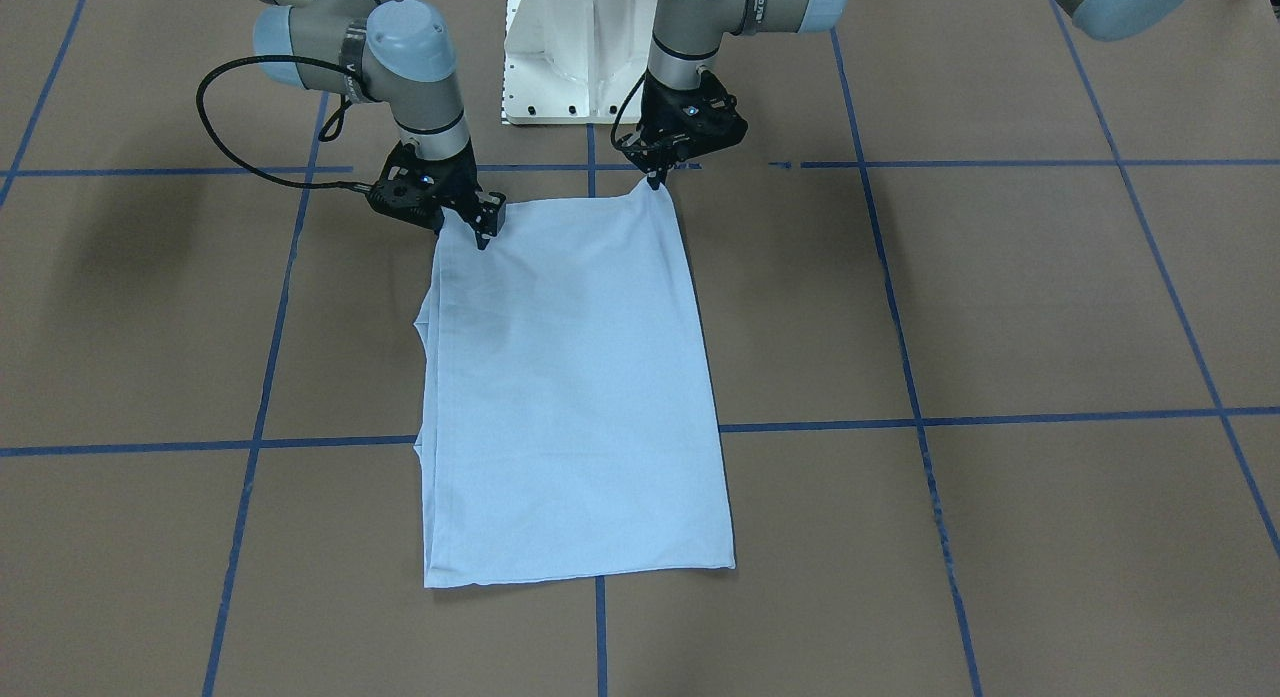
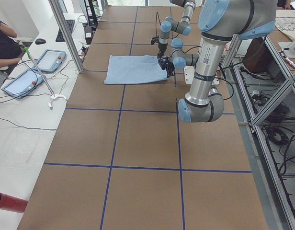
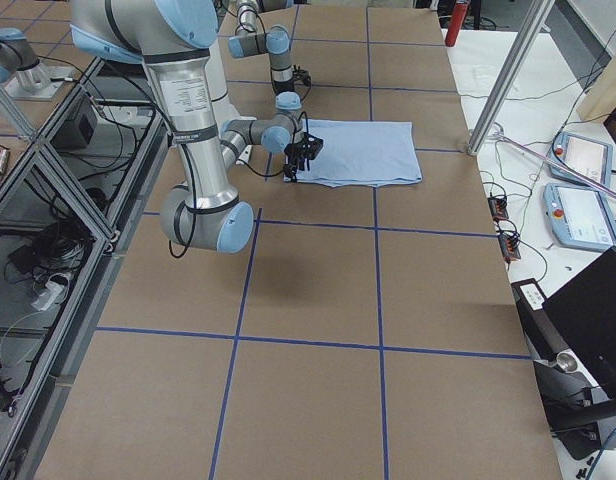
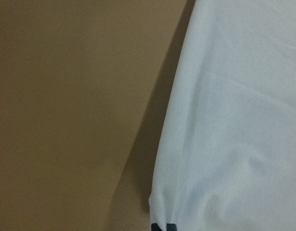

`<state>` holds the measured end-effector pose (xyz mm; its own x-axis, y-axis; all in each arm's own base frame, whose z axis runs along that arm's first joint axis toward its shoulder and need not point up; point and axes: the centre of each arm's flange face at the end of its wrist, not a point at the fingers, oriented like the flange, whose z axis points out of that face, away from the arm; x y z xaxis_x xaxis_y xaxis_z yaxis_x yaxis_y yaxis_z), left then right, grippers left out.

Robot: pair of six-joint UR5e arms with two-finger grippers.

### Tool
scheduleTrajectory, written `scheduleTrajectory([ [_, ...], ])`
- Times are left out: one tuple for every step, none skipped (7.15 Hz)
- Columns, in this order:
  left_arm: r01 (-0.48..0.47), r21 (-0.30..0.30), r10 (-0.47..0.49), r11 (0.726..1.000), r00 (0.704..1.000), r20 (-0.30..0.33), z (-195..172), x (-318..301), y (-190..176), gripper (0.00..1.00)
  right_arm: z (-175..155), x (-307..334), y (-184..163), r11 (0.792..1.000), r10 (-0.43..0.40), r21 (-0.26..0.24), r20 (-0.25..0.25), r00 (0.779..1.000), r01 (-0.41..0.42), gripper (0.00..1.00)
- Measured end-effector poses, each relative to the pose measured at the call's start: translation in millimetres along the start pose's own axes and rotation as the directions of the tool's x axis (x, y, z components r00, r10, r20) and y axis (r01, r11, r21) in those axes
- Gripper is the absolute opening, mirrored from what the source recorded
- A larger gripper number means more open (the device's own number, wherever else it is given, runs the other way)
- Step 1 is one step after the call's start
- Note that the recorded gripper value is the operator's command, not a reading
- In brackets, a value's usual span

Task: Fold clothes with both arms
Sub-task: 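Grasp both near corners of the shirt with left and right grippers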

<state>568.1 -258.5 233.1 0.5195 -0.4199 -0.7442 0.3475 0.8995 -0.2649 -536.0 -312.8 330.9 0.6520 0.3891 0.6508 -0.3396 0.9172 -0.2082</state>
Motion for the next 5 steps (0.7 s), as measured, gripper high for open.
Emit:
scheduleTrajectory([
  [0.0, 0.001, 0.0, 1.0, 1.0, 0.0, 0, 0, 0, 0.0, -1, -1, -2, 1.0, 0.002, -0.008, 0.001, 1.0, -0.002, 0.0],
  [0.0, 0.001, 0.0, 1.0, 1.0, -0.001, 0, 0, 0, 0.0, -4, -2, -5, 1.0, 0.007, -0.015, 0.005, 1.0, -0.007, 0.0],
  [0.0, 0.001, 0.0, 1.0, 1.0, -0.002, -1, 1, 0, 0.0, -6, -2, -9, 1.0, 0.013, -0.023, 0.007, 1.0, -0.013, 0.0],
  [0.0, 0.0, 0.0, 1.0, 1.0, -0.002, -1, 1, 0, 0.0, -9, -4, -12, 0.999, 0.018, -0.027, 0.011, 1.0, -0.018, 0.0],
  [0.0, 0.0, 0.0, 1.0, 1.0, -0.003, -1, 1, 0, 0.0, -13, -7, -16, 0.999, 0.023, -0.027, 0.019, 1.0, -0.022, 0.0],
])
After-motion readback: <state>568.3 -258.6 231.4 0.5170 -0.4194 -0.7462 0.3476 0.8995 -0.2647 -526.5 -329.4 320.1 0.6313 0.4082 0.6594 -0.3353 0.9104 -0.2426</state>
